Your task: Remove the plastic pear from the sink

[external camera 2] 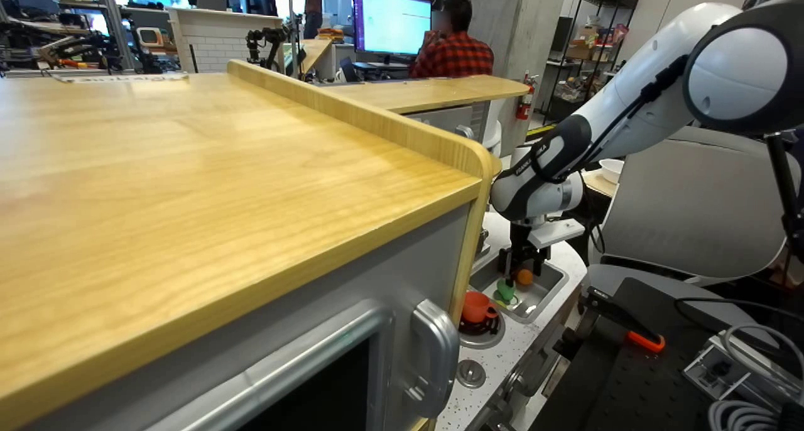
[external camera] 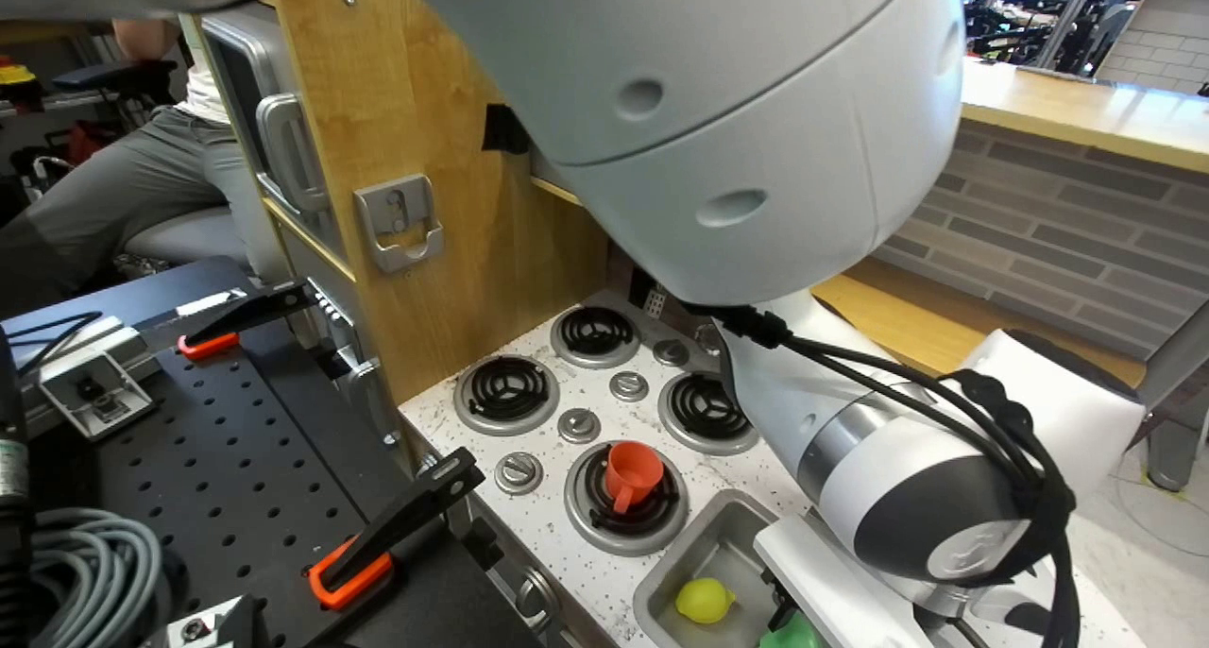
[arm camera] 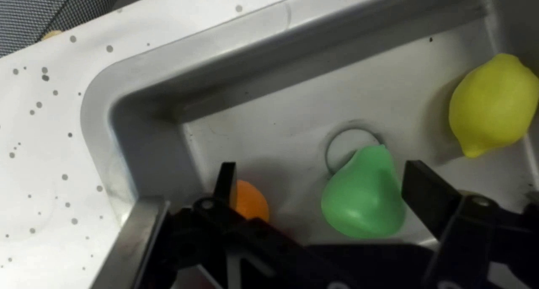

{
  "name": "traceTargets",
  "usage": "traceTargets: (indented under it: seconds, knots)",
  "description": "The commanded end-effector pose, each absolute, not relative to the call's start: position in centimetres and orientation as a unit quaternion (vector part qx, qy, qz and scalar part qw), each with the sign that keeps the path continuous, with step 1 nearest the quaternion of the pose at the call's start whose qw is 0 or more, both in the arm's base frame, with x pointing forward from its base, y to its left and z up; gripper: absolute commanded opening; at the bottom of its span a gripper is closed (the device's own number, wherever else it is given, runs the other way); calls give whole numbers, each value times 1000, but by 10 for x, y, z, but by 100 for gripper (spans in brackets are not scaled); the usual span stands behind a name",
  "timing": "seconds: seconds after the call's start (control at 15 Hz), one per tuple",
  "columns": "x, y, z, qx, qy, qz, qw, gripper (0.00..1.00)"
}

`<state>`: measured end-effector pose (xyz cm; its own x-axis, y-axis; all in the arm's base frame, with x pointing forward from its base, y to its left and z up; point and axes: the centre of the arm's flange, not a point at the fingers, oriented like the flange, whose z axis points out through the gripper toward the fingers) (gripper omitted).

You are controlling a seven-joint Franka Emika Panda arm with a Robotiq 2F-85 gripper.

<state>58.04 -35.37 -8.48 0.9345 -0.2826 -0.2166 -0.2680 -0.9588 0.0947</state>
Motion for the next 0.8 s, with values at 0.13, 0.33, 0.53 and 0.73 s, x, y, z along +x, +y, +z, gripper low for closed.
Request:
traceTargets:
  seconds: [0.13,0.33,0.53,0.73]
  knots:
    - [598,-347,-100,986,-110,-113,46,100]
    - [604,-338,-105,987,-104,-113,47,100]
    - [608,-333,-111,987,-103,-115,49,87]
    - [608,-335,-115,986,-102,-118,54,58]
